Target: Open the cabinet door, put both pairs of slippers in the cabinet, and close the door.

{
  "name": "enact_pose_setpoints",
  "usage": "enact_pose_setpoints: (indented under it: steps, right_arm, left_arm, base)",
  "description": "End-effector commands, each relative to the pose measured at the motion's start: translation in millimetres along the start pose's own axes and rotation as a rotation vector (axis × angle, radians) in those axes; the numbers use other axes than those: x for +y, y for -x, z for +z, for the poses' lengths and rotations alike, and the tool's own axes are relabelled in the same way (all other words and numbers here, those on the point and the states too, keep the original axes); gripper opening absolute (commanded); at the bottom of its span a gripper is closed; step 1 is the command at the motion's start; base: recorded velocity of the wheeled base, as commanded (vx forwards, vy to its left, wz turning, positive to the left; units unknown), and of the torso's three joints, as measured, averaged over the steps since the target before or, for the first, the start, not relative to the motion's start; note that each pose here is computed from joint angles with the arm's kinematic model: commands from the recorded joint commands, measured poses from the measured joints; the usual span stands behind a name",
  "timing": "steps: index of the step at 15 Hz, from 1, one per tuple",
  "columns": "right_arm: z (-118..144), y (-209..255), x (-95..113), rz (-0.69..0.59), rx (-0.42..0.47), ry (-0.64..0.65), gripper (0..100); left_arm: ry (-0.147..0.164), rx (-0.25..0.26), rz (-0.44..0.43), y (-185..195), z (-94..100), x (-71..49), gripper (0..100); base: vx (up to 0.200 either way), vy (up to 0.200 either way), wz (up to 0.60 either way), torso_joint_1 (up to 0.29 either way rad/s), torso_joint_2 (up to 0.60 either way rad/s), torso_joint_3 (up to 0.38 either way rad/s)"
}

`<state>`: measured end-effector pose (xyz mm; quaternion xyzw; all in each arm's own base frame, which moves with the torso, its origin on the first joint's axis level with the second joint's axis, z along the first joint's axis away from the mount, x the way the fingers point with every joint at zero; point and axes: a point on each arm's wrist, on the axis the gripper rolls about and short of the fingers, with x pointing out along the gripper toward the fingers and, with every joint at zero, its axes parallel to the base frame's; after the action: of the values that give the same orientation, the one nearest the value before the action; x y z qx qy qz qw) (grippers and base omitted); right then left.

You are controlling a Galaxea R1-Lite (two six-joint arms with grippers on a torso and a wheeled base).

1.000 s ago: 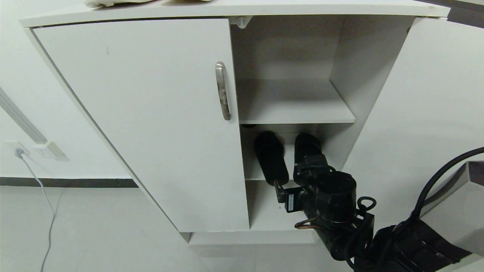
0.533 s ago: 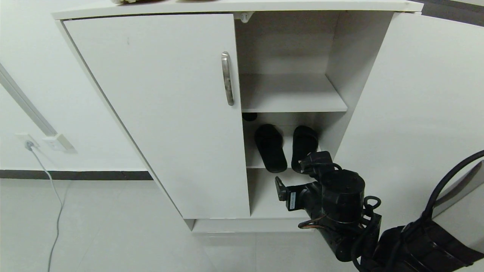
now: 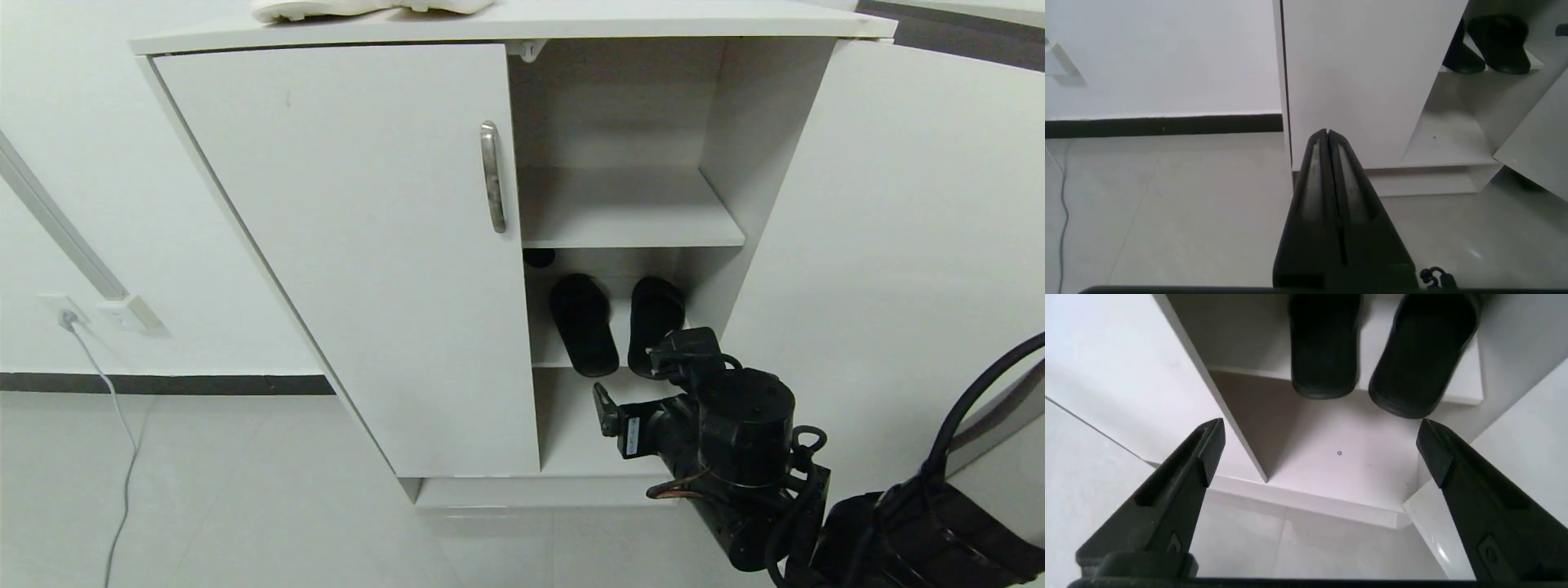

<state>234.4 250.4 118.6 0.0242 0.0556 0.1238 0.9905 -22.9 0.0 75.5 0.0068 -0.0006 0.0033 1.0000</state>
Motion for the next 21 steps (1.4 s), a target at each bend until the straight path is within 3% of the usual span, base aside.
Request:
enact_pose_setpoints:
  steps: [1,9,21]
  right_arm:
    - [0,1,0,0.0,0.001,0.001,100]
    - [1,6,-2,0.003,0.001,0.006,100]
    - [0,12,1,0.022,0.01,0.014,100]
  left_arm:
    - [0.0,0.001,0.001,0,0.0,0.0,0]
    - [-0.002,0.0,0.001,0,0.2,0.0,0]
    - [0.0,0.001,0.001,0,0.0,0.0,0]
  base:
    - [0.0,0.0,0.0,-0.002,0.01,0.183]
    - [0.0,0.0,0.0,0.001,0.0,0.08]
    - [0.0,0.2,0.0,0.003,0.0,0.004]
